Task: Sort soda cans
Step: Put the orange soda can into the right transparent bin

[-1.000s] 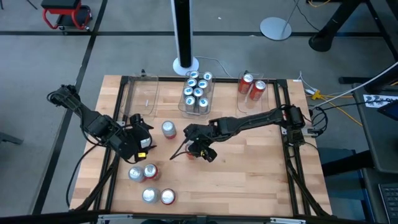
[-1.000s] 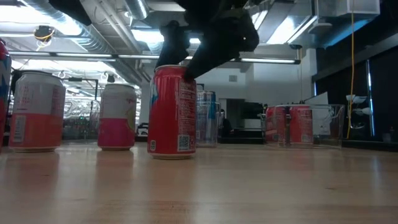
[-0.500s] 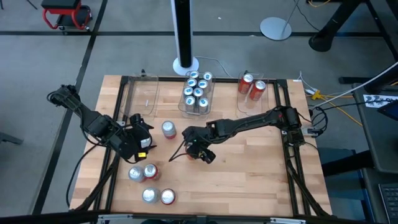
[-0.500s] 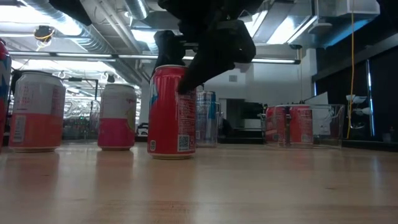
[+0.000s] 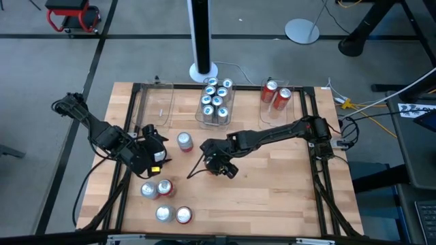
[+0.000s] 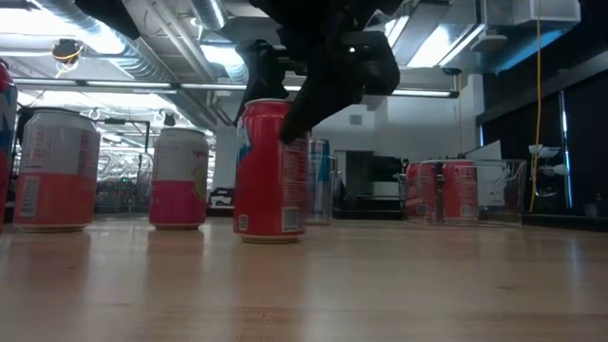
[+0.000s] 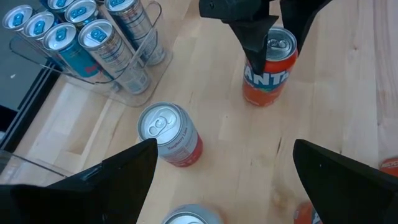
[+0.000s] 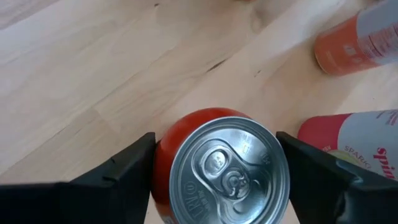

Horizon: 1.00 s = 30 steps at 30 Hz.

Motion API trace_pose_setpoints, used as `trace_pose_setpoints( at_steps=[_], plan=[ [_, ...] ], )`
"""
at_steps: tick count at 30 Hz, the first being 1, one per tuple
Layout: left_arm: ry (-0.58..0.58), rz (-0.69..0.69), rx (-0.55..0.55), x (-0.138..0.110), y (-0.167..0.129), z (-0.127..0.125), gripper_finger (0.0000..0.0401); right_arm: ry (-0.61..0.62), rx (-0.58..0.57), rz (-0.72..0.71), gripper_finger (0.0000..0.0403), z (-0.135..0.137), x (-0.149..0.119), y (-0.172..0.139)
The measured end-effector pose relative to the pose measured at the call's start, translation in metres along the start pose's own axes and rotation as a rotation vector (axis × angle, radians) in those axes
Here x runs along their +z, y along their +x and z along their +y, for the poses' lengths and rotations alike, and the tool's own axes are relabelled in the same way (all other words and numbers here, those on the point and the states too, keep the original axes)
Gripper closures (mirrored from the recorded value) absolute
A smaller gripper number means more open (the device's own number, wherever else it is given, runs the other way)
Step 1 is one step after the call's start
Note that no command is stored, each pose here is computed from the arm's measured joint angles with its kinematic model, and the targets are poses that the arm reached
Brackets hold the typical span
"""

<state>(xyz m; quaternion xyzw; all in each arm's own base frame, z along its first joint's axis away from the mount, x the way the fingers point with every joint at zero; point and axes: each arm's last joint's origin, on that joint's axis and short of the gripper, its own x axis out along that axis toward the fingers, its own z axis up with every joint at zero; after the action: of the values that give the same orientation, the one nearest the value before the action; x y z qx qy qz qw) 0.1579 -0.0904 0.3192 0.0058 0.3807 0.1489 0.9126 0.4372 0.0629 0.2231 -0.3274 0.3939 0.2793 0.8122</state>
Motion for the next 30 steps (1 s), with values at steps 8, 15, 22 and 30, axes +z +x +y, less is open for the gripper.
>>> trace_pose_setpoints(
  at_steps=[8, 15, 22, 30],
  plan=[
    [0.0, 0.0, 0.0, 0.0, 0.0, 0.0, 0.0038, -0.008, -0.029, 0.043, 0.0118, 0.002, 0.001, -0.016],
    [0.0, 0.0, 0.0, 0.0, 0.0, 0.0, 0.0038, -0.002, -0.115, 0.142, 0.0118, 0.005, 0.002, -0.07],
    [0.001, 0.0, 0.0, 0.0, 0.0, 0.0, 0.0038, 0.026, -0.214, 0.266, 0.0118, 0.013, -0.004, -0.127],
    [0.01, 0.0, 0.0, 0.0, 0.0, 0.0, 0.0038, 0.103, -0.339, 0.417, 0.0118, 0.026, -0.02, -0.186]
  ],
)
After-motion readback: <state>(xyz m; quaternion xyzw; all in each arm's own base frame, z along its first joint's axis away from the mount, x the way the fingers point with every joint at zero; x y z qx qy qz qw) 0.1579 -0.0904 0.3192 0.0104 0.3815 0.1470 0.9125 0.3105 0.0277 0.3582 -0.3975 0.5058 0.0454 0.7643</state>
